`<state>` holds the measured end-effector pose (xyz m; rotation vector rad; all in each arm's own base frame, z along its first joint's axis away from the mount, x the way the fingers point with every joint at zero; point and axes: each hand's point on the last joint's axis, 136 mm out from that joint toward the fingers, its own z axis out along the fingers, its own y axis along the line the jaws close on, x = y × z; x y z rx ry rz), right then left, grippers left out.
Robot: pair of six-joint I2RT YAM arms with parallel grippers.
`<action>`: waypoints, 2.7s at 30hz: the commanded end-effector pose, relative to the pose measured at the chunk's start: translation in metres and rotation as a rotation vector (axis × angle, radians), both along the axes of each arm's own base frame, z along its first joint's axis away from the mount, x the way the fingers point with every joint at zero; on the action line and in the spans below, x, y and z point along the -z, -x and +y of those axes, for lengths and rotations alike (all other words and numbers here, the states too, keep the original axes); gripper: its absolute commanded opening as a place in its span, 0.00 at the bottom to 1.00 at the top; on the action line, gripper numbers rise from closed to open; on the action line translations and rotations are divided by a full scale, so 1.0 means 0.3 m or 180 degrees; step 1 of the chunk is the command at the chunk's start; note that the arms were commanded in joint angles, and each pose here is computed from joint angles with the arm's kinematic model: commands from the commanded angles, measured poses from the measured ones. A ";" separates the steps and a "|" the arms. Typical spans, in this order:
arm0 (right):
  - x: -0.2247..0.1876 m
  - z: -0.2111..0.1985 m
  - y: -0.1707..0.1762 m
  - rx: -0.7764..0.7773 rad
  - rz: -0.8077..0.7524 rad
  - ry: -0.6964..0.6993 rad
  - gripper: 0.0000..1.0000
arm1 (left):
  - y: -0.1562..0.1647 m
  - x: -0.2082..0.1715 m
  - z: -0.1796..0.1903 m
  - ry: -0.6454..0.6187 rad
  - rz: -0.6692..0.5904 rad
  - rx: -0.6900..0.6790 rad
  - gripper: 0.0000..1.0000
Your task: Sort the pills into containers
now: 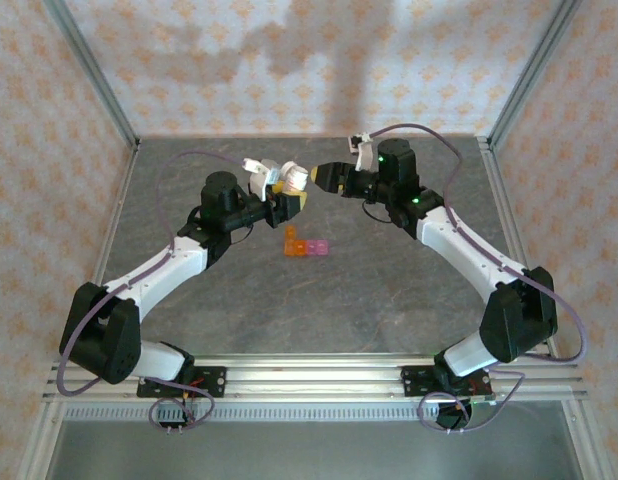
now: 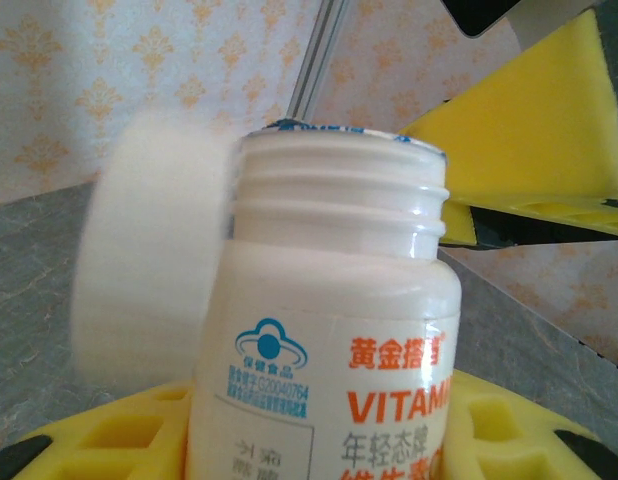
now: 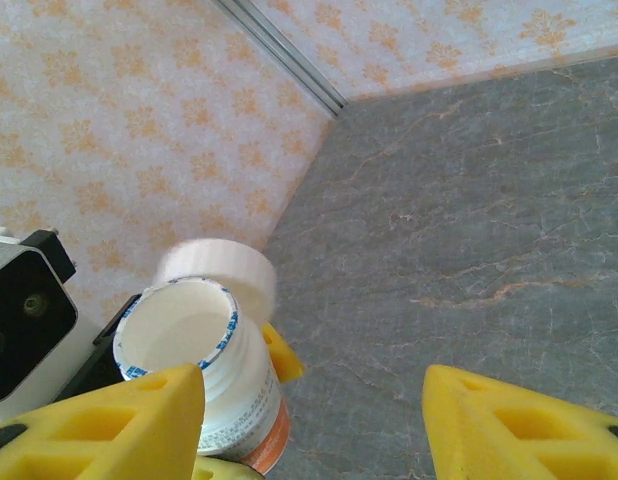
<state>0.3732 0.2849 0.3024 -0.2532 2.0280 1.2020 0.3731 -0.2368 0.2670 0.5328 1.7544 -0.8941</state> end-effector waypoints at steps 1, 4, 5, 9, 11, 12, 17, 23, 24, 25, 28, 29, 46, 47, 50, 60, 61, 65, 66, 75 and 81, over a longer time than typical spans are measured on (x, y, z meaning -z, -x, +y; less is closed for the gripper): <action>-0.050 -0.008 0.007 0.0018 -0.0122 -0.0079 0.59 | -0.006 -0.070 0.011 0.0052 -0.0253 -0.0028 0.00; -0.053 -0.010 0.008 0.0024 -0.0133 -0.0076 0.59 | -0.006 -0.067 0.011 0.0035 -0.0254 -0.0029 0.00; -0.052 -0.010 0.009 0.0026 -0.0133 -0.0069 0.59 | -0.005 -0.064 0.011 0.0033 -0.0249 -0.0027 0.00; -0.047 -0.016 0.009 0.0052 -0.0133 -0.0055 0.59 | -0.007 -0.063 0.016 0.0029 -0.0251 -0.0048 0.00; -0.045 -0.019 0.011 0.0059 -0.0133 -0.0050 0.59 | -0.005 -0.064 0.016 0.0030 -0.0257 -0.0047 0.00; -0.042 -0.021 0.008 0.0072 -0.0126 -0.0045 0.59 | -0.006 -0.064 0.017 0.0031 -0.0254 -0.0050 0.00; -0.041 -0.027 0.007 0.0095 -0.0135 -0.0045 0.59 | -0.006 -0.066 0.022 0.0034 -0.0259 -0.0068 0.00; -0.043 -0.041 -0.003 0.0162 -0.0144 -0.0050 0.59 | -0.011 -0.072 0.038 0.0031 -0.0292 -0.0147 0.00; -0.045 -0.044 -0.005 0.0183 -0.0149 -0.0057 0.59 | -0.012 -0.072 0.043 0.0030 -0.0298 -0.0174 0.00; -0.045 -0.047 -0.007 0.0197 -0.0149 -0.0059 0.59 | -0.013 -0.073 0.049 0.0033 -0.0311 -0.0204 0.00; -0.034 -0.064 -0.019 0.0299 -0.0132 -0.0035 0.59 | -0.022 -0.077 0.078 0.0058 -0.0350 -0.0362 0.00; -0.022 -0.075 -0.029 0.0373 -0.0095 -0.0016 0.59 | -0.025 -0.080 0.091 0.0069 -0.0362 -0.0418 0.00; 0.360 0.046 -0.259 0.0380 0.0962 0.1448 0.59 | -0.087 -0.070 0.370 -0.0022 -0.0405 -0.1596 0.00; 0.384 0.065 -0.276 0.0374 0.0988 0.1523 0.59 | -0.090 -0.067 0.390 -0.0022 -0.0398 -0.1679 0.00; 0.435 0.116 -0.327 0.0370 0.1037 0.1675 0.58 | -0.095 -0.063 0.441 -0.0027 -0.0389 -0.1879 0.00; 0.518 0.266 -0.499 0.0349 0.0785 0.1583 0.59 | -0.124 -0.030 0.562 0.0070 -0.0244 -0.2297 0.00; 0.525 0.280 -0.512 0.0342 0.0749 0.1543 0.59 | -0.126 -0.027 0.566 0.0065 -0.0233 -0.2305 0.00; 0.545 0.324 -0.563 0.0369 0.0637 0.1378 0.59 | -0.137 -0.017 0.582 0.0042 -0.0184 -0.2325 0.00; 0.549 0.336 -0.573 0.0366 0.0623 0.1327 0.59 | -0.138 -0.013 0.588 0.0033 -0.0172 -0.2338 0.00; 0.535 0.406 -0.603 0.0321 0.0535 0.1071 0.59 | -0.134 -0.004 0.581 -0.0043 -0.0071 -0.2167 0.00; 0.433 0.350 -0.531 0.0300 0.0559 0.1217 0.57 | -0.094 0.005 0.520 -0.0077 0.0056 -0.1802 0.00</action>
